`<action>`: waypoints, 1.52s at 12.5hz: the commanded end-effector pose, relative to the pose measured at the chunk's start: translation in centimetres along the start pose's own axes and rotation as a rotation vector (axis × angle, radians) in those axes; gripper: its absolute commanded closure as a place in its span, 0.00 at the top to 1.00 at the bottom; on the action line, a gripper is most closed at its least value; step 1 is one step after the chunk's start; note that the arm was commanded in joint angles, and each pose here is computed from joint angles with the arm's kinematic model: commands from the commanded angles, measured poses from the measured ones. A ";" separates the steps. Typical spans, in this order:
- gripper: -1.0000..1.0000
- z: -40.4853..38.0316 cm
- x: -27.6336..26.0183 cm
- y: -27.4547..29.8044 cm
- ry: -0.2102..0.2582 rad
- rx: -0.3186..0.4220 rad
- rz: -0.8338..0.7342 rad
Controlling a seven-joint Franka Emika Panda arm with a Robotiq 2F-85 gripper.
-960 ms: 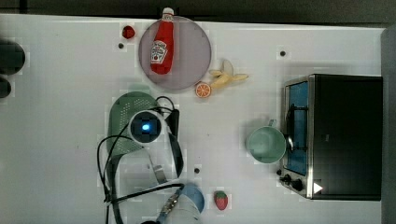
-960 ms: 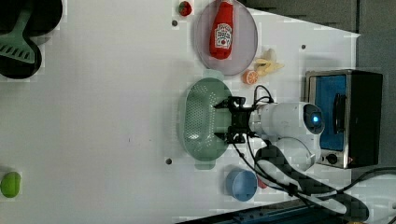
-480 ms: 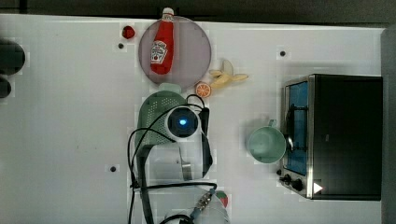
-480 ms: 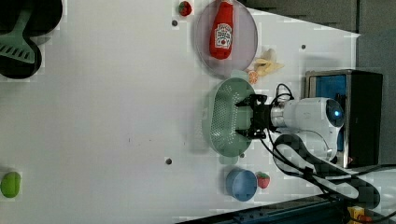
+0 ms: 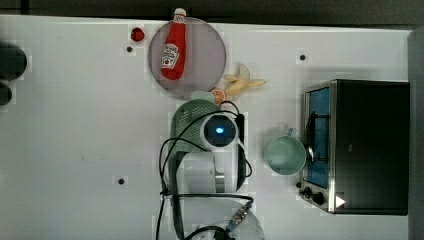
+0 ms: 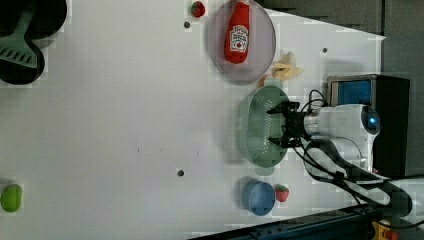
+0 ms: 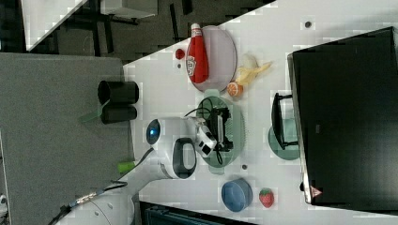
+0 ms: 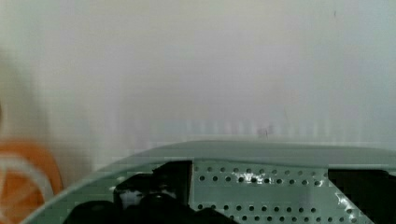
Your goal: Drag strainer left to right.
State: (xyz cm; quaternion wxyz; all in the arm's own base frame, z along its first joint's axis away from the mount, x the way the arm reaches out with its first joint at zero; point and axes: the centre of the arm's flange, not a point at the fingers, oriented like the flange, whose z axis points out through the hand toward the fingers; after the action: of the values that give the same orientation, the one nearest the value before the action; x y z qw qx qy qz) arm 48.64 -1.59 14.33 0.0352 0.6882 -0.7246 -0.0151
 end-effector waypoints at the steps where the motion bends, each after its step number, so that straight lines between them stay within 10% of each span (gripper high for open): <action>1: 1.00 -1.1 3.0 -0.1 0.006 0.019 -0.052; 10: 1.00 -3.9 4.6 -0.4 0.022 0.032 -0.254; 19: 1.00 -30.2 3.3 0.6 0.000 -0.006 -0.650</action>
State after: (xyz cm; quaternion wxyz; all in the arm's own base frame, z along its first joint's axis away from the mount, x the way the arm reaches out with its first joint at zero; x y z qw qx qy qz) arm 49.99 -3.63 42.01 0.0516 0.8676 -0.4937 -0.0289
